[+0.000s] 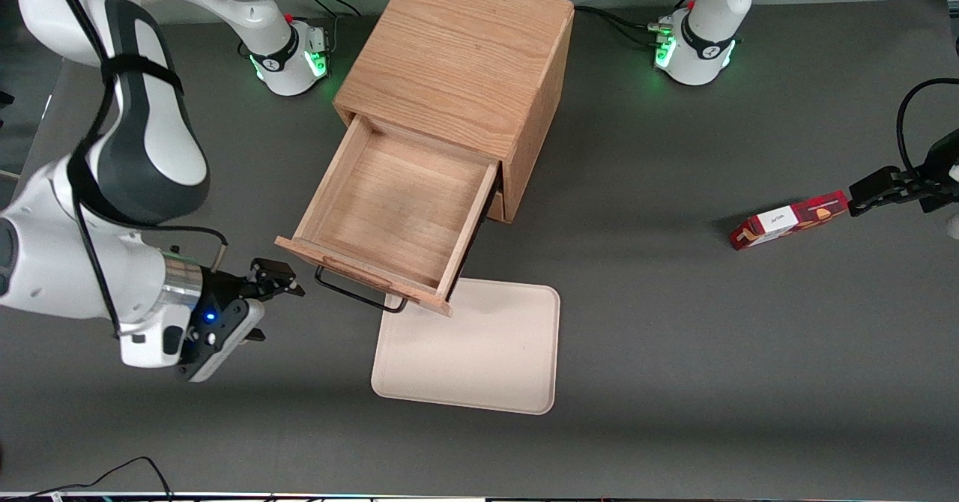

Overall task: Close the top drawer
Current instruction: 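Move the right gripper to the open drawer's front panel beside the black handle, then press the right gripper against the drawer front and push it inward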

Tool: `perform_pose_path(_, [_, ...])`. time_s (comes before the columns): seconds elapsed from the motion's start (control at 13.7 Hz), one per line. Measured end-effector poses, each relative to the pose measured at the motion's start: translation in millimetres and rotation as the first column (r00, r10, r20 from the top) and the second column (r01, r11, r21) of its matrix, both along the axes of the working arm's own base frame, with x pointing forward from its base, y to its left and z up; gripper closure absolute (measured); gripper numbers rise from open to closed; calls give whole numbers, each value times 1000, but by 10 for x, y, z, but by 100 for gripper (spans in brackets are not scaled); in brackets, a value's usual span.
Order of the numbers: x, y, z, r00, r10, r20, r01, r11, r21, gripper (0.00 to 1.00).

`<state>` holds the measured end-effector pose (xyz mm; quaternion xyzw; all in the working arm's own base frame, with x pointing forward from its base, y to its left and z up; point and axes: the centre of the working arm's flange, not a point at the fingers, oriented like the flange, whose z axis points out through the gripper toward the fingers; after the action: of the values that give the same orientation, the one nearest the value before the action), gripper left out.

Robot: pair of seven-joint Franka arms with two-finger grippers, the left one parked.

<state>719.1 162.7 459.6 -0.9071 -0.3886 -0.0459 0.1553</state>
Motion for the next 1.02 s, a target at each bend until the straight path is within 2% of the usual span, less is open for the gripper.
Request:
perform_pose_path(0.51, [-3, 443, -549, 989, 137, -54, -136, 990, 30, 0])
perform_pose_path(0.66, [-37, 498, -605, 985, 156, -76, -154, 988, 29, 0])
perform_pose_path(1.02, [-37, 510, -788, 977, 187, -98, -185, 982, 32, 0])
